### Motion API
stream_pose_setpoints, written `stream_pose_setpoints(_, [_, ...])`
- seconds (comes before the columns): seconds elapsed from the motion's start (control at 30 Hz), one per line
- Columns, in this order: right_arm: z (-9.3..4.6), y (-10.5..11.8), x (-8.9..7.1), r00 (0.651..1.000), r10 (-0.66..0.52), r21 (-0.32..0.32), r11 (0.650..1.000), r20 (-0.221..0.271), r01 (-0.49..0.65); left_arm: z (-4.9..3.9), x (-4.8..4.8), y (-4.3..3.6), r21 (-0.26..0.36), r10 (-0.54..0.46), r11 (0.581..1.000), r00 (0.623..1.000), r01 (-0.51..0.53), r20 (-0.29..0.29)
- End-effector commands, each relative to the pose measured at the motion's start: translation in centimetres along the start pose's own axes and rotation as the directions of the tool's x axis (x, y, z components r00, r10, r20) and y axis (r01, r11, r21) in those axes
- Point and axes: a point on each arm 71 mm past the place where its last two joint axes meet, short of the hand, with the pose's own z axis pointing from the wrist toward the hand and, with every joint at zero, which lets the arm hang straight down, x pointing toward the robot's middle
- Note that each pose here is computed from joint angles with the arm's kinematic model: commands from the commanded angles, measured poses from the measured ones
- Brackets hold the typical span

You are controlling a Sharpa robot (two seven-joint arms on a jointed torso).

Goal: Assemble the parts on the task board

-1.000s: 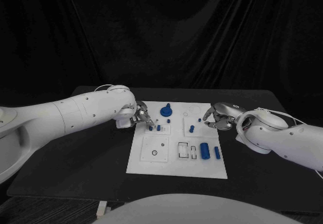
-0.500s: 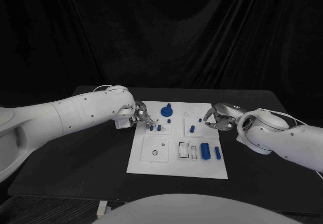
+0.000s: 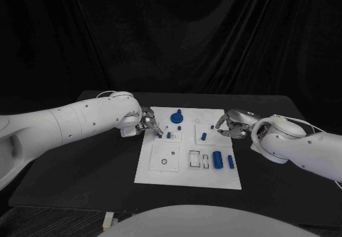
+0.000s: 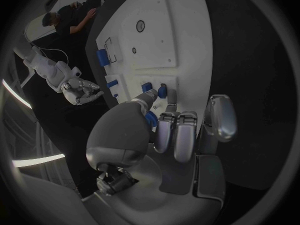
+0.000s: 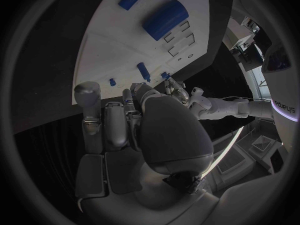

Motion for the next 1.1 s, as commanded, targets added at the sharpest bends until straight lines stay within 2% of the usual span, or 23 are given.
stream_pose_setpoints(0.03, [-0.06, -0.14, 0.16, 1.0, 0.001, 0.014, 1.0, -0.011, -0.001, 0.01, 0.17, -0.4, 0.04, -0.002, 0.999, 1.0, 0.002, 0.005])
stream_pose_setpoints(0.4, [-0.04, -0.23, 0.17, 1.0, 0.003, 0.017, 1.0, -0.012, -0.002, -0.04, 0.13, -0.61, 0.067, -0.008, 0.998, 1.0, 0.007, 0.018])
stream_pose_setpoints(0.8, [0.0, -0.22, 0.19, 1.0, 0.003, 0.018, 1.0, -0.012, -0.003, -0.09, 0.18, -0.53, 0.061, -0.009, 0.998, 1.0, 0.008, 0.018])
stream_pose_setpoints(1.1, [0.02, -0.22, 0.2, 1.0, 0.003, 0.019, 1.0, -0.012, -0.002, -0.76, 0.2, -0.38, 0.077, -0.015, 0.997, 0.999, 0.012, 0.031])
